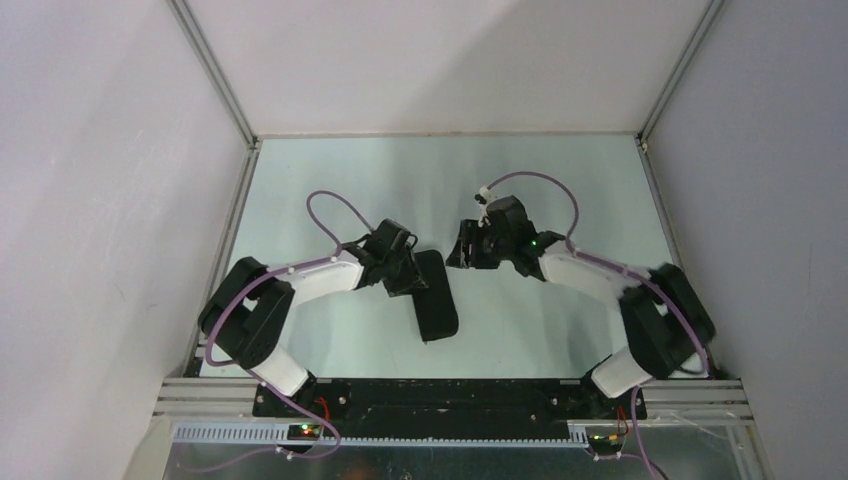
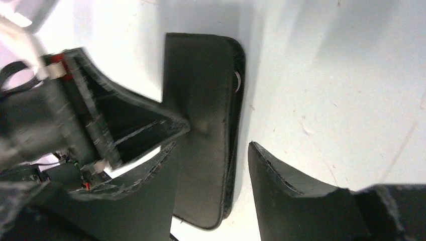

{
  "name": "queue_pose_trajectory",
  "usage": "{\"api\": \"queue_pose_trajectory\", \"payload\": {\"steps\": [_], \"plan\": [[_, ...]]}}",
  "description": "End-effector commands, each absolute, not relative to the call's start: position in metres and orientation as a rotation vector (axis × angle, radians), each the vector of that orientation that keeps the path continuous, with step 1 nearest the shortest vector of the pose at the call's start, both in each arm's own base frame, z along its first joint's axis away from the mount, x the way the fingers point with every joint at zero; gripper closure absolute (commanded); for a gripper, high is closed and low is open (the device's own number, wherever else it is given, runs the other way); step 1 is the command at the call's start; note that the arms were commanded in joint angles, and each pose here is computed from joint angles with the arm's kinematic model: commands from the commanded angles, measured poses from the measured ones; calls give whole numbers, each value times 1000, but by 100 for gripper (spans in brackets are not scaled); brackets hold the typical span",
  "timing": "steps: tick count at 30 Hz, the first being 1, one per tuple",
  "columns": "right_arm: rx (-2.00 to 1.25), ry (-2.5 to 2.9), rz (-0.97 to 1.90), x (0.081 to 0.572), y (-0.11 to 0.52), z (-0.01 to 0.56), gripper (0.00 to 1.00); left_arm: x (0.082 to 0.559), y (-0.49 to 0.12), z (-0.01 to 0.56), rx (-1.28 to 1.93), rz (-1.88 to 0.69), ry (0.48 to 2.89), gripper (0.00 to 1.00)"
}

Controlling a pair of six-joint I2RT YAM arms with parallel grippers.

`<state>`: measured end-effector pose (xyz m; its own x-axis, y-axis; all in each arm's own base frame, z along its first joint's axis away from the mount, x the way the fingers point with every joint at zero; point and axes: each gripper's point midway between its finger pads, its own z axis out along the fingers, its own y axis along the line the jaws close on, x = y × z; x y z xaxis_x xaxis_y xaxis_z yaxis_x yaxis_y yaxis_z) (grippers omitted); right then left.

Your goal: Sort the hair-cutting tools

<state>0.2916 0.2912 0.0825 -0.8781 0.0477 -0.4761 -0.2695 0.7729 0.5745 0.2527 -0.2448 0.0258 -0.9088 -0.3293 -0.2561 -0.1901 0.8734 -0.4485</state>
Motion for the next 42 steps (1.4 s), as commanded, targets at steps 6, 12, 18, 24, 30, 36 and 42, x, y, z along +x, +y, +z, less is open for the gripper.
{"api": "queue_pose_trajectory", "payload": {"steps": [6,12,18,24,30,36,42], "plan": [[-435,2362,707,196,280,91,44,229,-228,-16,-498,-378,2807,70],[-616,2248,704,134,286,73,52,226,-233,-16,-534,-373,2801,70],[-696,2154,667,114,297,60,54,222,-237,-16,-547,-371,2805,69],[-695,2088,627,120,311,58,54,217,-240,-19,-540,-365,2826,69],[-679,2060,585,127,318,54,54,212,-242,-22,-559,-377,2834,69],[-679,2051,533,134,325,45,55,210,-242,-24,-563,-366,2842,69],[-674,2024,531,135,333,46,55,207,-241,-25,-590,-360,2840,70]]}}
